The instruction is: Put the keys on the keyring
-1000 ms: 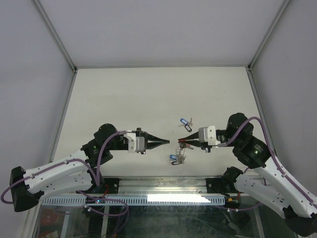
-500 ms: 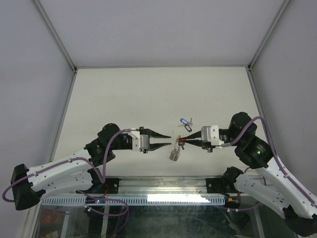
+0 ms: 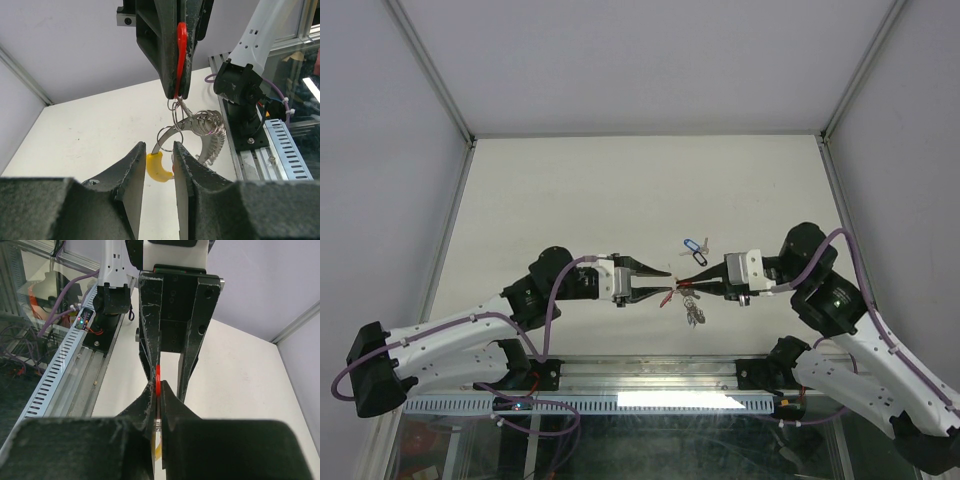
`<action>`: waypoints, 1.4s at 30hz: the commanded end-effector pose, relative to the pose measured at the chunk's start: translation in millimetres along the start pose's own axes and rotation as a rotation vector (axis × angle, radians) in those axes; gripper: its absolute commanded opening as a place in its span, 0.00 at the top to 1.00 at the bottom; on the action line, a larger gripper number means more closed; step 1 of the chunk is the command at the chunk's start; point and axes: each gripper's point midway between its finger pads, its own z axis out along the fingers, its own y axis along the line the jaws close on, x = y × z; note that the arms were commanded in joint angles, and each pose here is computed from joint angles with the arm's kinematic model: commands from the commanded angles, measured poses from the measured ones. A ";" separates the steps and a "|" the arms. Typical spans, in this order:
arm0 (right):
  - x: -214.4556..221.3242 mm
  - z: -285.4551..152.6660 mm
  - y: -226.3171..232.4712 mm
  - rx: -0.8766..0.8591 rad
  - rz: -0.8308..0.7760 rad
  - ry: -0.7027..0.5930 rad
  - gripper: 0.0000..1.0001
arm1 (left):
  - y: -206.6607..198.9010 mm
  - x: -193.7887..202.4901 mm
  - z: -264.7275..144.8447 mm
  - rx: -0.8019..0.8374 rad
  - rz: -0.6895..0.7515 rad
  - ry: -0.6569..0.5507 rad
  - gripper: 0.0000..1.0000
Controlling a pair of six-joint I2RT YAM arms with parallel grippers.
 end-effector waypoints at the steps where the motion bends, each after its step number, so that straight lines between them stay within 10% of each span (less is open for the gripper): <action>1: -29.7 1.1 -8.3 0.006 -0.074 -0.085 1.00 | 2.6 -22.6 6.1 0.009 0.026 -0.068 0.73; 42: -22.4 7.5 -1.5 -0.053 -0.033 -0.093 1.00 | -5.8 -32.4 17.1 0.087 0.011 -0.117 0.70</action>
